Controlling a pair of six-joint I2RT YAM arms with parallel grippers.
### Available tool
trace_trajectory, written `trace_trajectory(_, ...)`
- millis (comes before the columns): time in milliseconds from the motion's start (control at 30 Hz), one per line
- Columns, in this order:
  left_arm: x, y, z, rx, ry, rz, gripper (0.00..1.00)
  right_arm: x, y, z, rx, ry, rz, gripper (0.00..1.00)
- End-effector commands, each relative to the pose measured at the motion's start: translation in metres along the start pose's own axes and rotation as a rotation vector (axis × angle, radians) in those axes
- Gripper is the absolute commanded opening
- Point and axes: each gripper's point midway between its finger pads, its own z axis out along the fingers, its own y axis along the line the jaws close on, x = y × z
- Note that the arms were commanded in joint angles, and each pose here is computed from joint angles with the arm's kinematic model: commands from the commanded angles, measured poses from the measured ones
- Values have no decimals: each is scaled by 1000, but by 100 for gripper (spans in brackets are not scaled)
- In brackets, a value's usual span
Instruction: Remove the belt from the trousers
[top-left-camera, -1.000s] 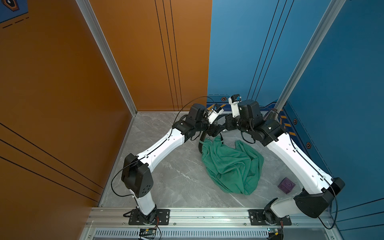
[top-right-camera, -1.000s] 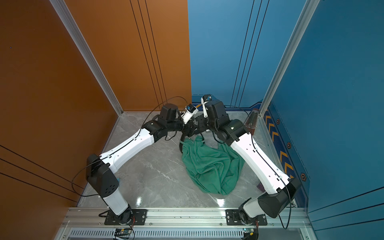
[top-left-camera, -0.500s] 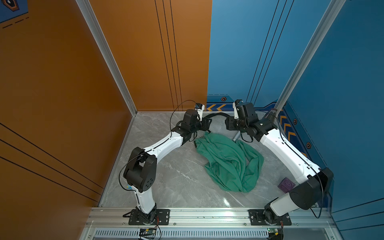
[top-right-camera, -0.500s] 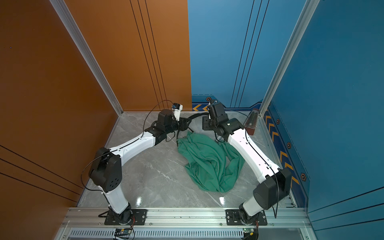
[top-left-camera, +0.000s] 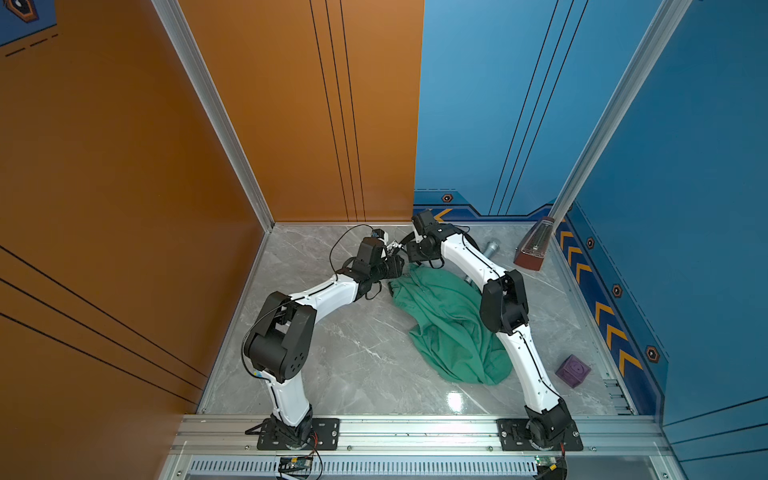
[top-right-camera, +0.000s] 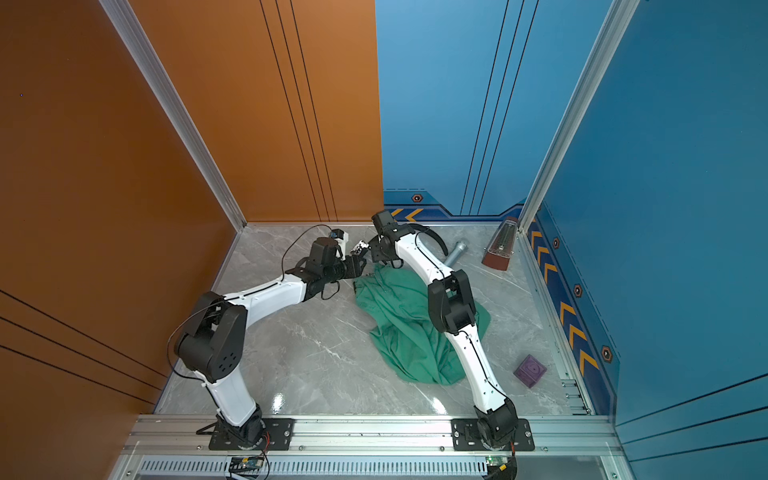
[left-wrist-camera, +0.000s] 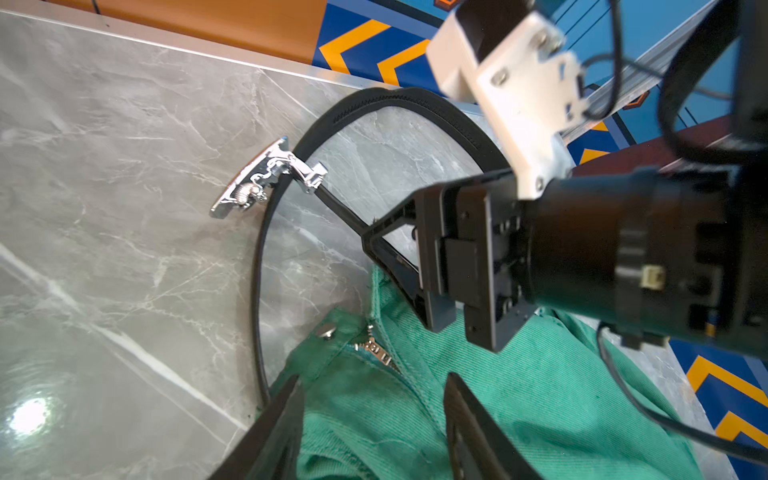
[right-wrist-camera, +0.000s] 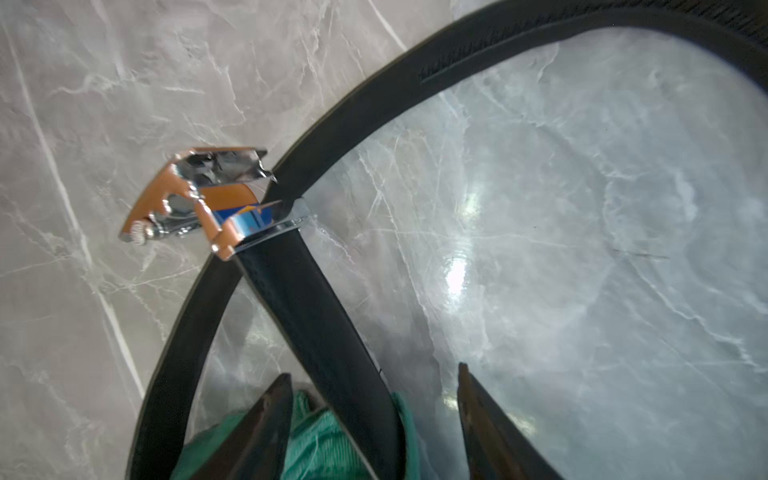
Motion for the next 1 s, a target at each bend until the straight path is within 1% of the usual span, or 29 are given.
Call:
trace_trajectory(0, -5, 13, -3, 0, -7, -16, 56, 7, 1, 2, -7, 44, -17, 64)
trace_trajectory(67, -6, 18, -6, -6, -9, -19, 56, 13, -4, 11, 9, 62, -24, 60)
trace_trajectory(100, -6, 19, -7, -6, -10, -16, 56, 14, -8, 13, 22, 65, -29, 55)
trace_trajectory(167, -10, 21, -11, -8, -20, -12, 57, 9, -14, 5, 60, 51, -44, 27)
trace_trajectory(233, -19, 23, -18, -3, -39, -22, 57, -6, -15, -17, 98, -2, -76, 8)
trace_trajectory(267, -25, 21, -24, 3, -56, -29, 58, -15, -13, -33, 118, -39, -105, 2)
trace_trajectory(300, -32, 21, -30, 7, -72, -33, 58, -25, -10, -49, 133, -77, -135, 0)
trace_trajectory(367, -50, 13, -48, 32, -119, -31, 60, -44, 3, -90, 160, -164, -203, 0)
trace_trajectory(400, -59, 8, -58, 46, -144, -8, 61, -50, 10, -107, 164, -197, -235, 0)
trace_trajectory(467, -75, -7, -83, 71, -204, 101, 65, -58, 30, -146, 158, -262, -306, 0)
trace_trajectory(500, -82, -11, -94, 69, -234, 136, 66, -60, 40, -165, 142, -292, -328, 0)
trace_trajectory(567, -95, -15, -117, 69, -289, 174, 68, -61, 60, -202, 100, -345, -375, 0)
trace_trajectory(633, -105, -15, -135, 81, -325, 164, 68, -58, 72, -231, 69, -385, -399, 0)
trace_trajectory(700, -110, -18, -147, 106, -344, 121, 67, -59, 78, -262, 44, -435, -394, 0)
trace_trajectory(767, -109, -30, -155, 156, -342, 102, 67, -59, 78, -284, 15, -470, -365, 0)
trace_trajectory(833, -105, -44, -158, 200, -345, 106, 67, -59, 78, -299, -6, -500, -346, 0)
trace_trajectory(867, -104, -50, -161, 226, -354, 102, 67, -52, 93, -306, -30, -512, -369, 0)
trace_trajectory(967, -114, -68, -180, 318, -426, 54, 68, -45, 92, -309, -8, -519, -384, 0)
